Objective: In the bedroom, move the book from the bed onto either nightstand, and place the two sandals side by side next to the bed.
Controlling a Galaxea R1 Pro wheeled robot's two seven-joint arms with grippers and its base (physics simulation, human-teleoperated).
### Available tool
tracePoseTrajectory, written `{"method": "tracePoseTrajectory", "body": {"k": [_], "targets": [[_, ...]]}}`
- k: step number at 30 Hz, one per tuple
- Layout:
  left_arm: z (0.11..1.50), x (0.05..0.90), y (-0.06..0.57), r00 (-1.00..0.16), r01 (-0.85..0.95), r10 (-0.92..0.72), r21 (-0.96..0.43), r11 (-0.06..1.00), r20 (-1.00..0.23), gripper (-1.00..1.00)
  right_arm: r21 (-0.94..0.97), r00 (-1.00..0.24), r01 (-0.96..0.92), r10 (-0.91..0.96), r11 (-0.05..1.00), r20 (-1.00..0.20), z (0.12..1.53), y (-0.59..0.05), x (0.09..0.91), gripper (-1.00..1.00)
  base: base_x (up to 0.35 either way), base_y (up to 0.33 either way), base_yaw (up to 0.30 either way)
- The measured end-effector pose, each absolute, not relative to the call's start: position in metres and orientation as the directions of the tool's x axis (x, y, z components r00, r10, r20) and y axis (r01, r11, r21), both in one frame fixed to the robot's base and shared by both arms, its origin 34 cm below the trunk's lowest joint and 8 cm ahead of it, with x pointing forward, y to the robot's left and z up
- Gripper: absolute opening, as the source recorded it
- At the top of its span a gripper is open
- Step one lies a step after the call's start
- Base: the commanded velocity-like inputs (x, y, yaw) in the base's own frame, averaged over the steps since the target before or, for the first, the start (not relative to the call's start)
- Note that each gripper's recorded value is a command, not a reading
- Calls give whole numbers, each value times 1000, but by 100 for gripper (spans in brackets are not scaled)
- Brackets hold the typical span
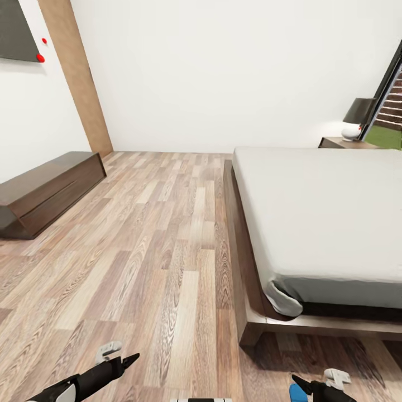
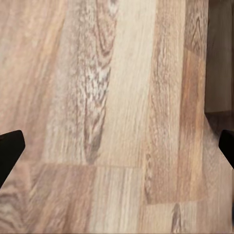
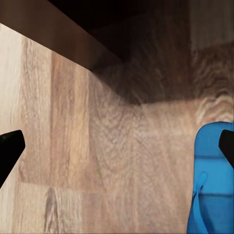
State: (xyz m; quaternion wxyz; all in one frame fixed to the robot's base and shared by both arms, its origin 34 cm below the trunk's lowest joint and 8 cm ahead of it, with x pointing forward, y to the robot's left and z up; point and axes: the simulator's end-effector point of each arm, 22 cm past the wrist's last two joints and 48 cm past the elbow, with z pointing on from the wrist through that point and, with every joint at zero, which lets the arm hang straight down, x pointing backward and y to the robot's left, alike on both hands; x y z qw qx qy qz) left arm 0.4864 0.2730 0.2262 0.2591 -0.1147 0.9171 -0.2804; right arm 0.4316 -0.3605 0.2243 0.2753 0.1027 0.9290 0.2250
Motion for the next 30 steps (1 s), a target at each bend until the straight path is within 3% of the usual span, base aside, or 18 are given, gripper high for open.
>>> {"method": "tracePoseTrajectory", "body": {"k": [30], "targets": [[278, 506, 274, -828, -87, -357, -530, 843, -432, 100, 467, -808, 51, 312, 883, -500, 285, -363, 455, 100, 0, 0, 0]]}}
